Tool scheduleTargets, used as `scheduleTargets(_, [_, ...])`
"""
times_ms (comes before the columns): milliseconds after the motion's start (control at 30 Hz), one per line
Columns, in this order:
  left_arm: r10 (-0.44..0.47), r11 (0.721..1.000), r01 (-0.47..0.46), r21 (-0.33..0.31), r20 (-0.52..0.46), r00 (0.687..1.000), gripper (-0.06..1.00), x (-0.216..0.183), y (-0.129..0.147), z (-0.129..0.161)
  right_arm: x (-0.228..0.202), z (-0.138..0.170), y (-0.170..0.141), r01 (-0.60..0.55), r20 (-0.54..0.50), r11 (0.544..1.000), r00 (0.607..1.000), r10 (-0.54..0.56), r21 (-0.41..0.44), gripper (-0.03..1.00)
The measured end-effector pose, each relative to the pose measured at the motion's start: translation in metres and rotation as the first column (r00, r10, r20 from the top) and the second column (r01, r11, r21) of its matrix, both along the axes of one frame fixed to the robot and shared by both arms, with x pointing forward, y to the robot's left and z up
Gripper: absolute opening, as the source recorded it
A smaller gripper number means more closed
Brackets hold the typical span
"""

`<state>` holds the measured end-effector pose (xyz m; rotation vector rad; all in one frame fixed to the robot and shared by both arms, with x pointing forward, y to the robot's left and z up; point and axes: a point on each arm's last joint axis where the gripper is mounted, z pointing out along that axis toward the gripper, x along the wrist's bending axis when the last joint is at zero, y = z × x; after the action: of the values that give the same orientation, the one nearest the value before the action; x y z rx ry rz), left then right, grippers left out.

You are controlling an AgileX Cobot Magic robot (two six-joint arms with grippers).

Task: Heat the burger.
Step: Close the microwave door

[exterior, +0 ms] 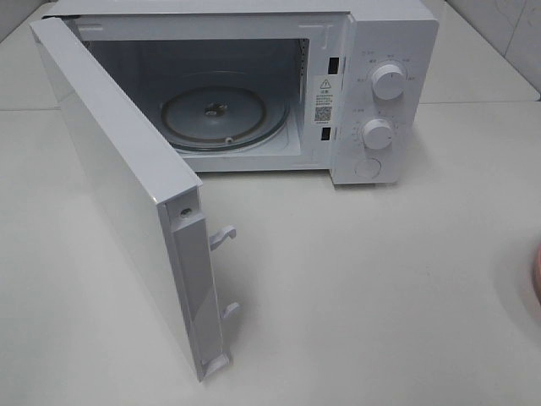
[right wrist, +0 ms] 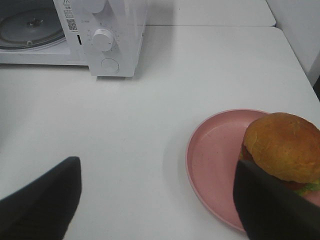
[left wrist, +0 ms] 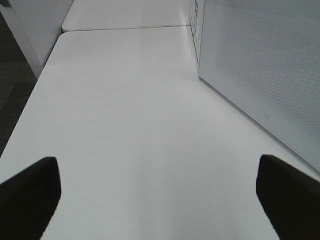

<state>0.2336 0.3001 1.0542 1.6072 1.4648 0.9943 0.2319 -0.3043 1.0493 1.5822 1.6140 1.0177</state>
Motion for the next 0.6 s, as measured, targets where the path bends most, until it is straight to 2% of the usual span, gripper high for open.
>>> scheduleTargets(167, [0.002,1.000,-0.002,0.003,0.000,1.000,0.99,0.000,0.000,0.000,0.000,0.000,0.000,0.000,0.000,1.000,1.000,0.000,0.000,0.76])
scheduleTargets(267, [0.027,0.999,-0.027,0.041,0.001,1.000,0.99,0.000,0.004,0.000,0.000,0.000,0.000,0.000,0.000,1.000,1.000,0.000,0.000,0.76])
scheduleTargets(300, [0.060,0.994,-0.060,0.089,0.005,0.998,0.99,0.000,0.008,0.001,0.000,0.000,0.000,0.000,0.000,1.000,1.000,0.000,0.000,0.76])
scheduleTargets(333, [0.074,0.991,-0.074,0.110,0.007,0.997,0.99,0.000,0.010,0.001,0.000,0.000,0.000,0.000,0.000,1.000,1.000,0.000,0.000,0.76])
scheduleTargets(400, [0.086,0.988,-0.087,0.128,0.010,0.996,0.99,0.000,0.012,0.001,0.000,0.000,0.000,0.000,0.000,1.000,1.000,0.000,0.000,0.76])
scheduleTargets(600, [0.091,0.986,-0.092,0.136,0.011,0.996,0.99,0.000,0.013,0.001,0.000,0.000,0.000,0.000,0.000,1.000,1.000,0.000,0.000,0.76])
